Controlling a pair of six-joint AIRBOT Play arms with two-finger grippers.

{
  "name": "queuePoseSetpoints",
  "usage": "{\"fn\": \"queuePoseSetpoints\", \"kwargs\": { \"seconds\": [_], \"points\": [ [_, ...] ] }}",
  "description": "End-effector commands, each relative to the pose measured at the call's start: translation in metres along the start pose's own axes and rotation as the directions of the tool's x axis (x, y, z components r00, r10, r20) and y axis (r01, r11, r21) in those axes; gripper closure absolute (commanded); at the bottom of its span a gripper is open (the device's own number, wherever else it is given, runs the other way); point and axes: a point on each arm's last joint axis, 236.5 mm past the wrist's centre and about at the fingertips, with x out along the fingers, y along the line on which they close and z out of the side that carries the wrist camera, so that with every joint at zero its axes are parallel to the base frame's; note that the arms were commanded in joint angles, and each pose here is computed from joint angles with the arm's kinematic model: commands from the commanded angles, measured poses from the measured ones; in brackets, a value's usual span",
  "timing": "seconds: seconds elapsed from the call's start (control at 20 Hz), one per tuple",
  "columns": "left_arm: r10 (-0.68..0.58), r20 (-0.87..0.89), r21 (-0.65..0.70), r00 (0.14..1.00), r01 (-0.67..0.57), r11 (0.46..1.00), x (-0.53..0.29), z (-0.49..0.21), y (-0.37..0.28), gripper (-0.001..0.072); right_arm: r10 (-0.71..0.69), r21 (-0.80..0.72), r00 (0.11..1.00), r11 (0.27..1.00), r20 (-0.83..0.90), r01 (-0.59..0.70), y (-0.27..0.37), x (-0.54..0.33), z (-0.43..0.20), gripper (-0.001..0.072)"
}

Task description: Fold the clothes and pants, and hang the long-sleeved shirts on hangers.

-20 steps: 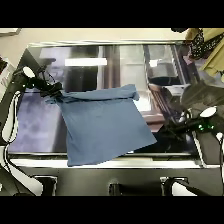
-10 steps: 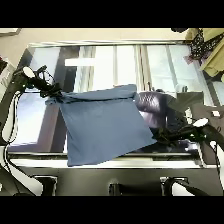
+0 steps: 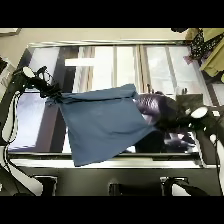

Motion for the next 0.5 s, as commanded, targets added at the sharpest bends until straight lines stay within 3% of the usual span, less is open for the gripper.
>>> {"fn": "queuePoseSetpoints", "kwargs": {
  "seconds": [0.0, 0.1, 0.25, 0.45],
  "points": [
    [0.004, -0.084, 0.003, 0.996, -0.004, 1.000, -0.001, -0.020, 0.000, 0.0691, -0.113, 0.002, 0.950, 0.993, 0.292, 0.118, 0.025, -0.077, 0.109, 0.0679],
    [0.007, -0.142, 0.008, 0.990, -0.006, 1.000, -0.002, -0.034, -0.002, 0.0690, -0.160, 0.024, 0.886, 0.986, 0.435, 0.166, 0.038, -0.118, 0.175, 0.0679],
    [0.010, -0.186, -0.004, 0.983, -0.011, 1.000, 0.000, -0.046, -0.010, 0.0691, -0.155, 0.075, 0.840, 0.988, 0.521, 0.136, 0.048, -0.123, 0.251, 0.0679],
    [0.016, -0.218, 0.026, 0.976, -0.011, 1.000, 0.011, -0.057, -0.026, 0.0690, -0.041, 0.174, 0.917, 0.984, 0.396, -0.032, 0.052, -0.046, 0.273, 0.0675]
  ]
}}
